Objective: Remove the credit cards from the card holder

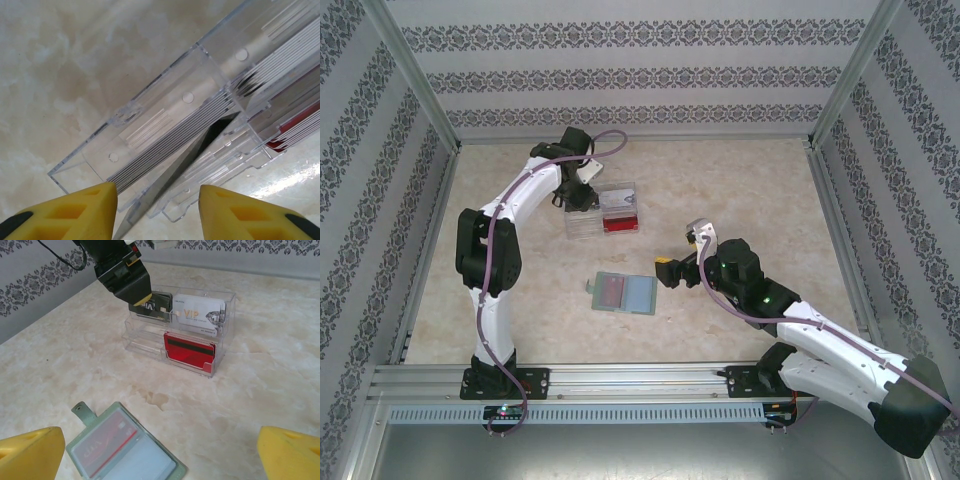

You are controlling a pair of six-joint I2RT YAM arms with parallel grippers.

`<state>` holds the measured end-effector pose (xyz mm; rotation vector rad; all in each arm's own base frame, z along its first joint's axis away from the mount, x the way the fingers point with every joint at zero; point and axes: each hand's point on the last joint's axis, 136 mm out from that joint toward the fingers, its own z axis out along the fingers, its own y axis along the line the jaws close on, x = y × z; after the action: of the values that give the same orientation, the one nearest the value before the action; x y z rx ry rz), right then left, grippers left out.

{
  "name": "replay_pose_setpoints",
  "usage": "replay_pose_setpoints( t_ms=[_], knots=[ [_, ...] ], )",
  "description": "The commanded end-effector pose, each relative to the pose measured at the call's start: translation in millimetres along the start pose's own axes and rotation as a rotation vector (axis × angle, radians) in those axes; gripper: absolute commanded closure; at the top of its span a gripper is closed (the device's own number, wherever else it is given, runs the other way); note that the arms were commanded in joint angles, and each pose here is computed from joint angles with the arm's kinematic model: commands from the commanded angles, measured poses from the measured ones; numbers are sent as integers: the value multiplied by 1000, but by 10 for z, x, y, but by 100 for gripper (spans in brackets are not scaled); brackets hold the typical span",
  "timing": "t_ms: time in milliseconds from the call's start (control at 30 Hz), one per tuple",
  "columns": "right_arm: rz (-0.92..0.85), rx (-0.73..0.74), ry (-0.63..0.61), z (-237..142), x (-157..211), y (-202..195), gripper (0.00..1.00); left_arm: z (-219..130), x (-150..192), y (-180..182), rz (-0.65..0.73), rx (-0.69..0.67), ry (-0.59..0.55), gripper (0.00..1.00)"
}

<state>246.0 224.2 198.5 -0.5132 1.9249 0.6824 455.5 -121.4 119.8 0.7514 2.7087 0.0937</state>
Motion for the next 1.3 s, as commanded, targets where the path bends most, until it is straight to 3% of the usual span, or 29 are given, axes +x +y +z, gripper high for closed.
replay_pose_setpoints(
  t_ms=[0, 300, 433, 833, 1267],
  knots=[
    [10, -21, -10, -2, 10, 31, 2, -83, 27, 38, 8, -3, -10, 53],
    [15, -24, -18, -19, -5, 39, 2, -127, 59, 52, 15, -24, -12, 54],
    [18, -26, -20, -25, -12, 43, 2, -108, 79, 50, 23, -36, -5, 61],
    [19, -28, -25, -38, -23, 45, 2, -107, 80, -31, 68, -61, 5, 66],
    [21, -32, -25, -40, -21, 53, 2, -64, 109, -108, 159, -143, 31, 67]
  ],
)
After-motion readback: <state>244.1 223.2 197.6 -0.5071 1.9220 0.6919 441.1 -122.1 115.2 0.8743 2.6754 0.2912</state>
